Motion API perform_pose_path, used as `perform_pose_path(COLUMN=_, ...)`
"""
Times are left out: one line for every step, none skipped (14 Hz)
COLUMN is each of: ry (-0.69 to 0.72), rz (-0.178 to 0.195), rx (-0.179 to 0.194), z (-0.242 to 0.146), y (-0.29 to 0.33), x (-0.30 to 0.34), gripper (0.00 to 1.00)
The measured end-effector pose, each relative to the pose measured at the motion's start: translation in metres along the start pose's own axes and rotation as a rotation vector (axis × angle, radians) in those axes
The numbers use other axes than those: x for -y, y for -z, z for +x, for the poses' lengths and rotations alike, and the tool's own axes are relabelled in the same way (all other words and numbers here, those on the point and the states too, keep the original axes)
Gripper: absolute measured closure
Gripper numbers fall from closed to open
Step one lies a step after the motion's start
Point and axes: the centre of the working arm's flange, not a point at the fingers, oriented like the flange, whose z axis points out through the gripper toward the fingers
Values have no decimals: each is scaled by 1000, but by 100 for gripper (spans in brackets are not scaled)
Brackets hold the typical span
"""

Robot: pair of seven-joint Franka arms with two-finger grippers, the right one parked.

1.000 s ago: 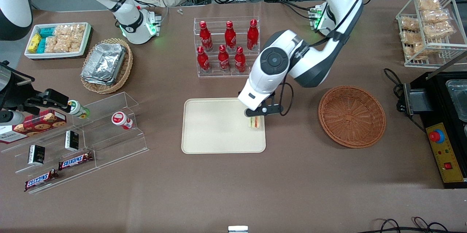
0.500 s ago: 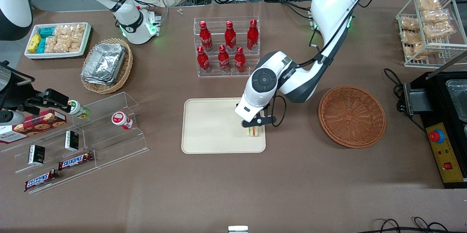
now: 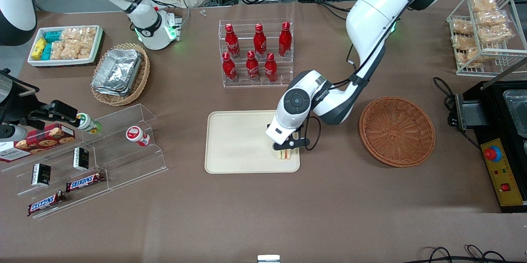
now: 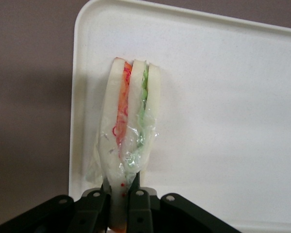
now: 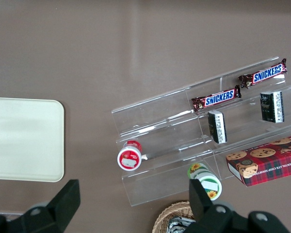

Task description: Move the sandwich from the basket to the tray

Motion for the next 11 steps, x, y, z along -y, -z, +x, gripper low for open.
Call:
perform_pose_path(ry=0, rz=0, rx=-3, z=1, y=3, x=0, gripper=78)
perform_pose_path(ry=5, rz=2, rx=-5, z=1, y=8, x=0, gripper=68)
perform_pose_path(ry=17, rz=12, rx=-6, z=-1, y=18, x=0, gripper=60)
perform_pose_path(ry=27, rz=30, rx=-4, z=-4, y=32, x=1, gripper=51)
perform_pose_path(ry=33, rz=53, rx=-4, z=-8, y=52, x=4, gripper=40)
perform_pose_path(ry=39, rz=74, rx=-12, z=-11, y=76, x=8, gripper=31)
perform_pose_path(ry=48, rz=93, rx=-24, z=-12, y=102, x=18, gripper=20)
perform_pose_path(ry=56, rz=111, rx=-39, z=-11, y=126, x=33, gripper=11)
perform_pose_path(ry=52, rz=129, rx=-49, z=-9, y=148, x=52, gripper=1)
perform_pose_path(ry=42, rz=150, rx=-52, z=-6, y=169, x=74, gripper=0)
perform_pose_path(ry=34, rz=170, rx=-50, z=-1, y=188, x=99, gripper=0)
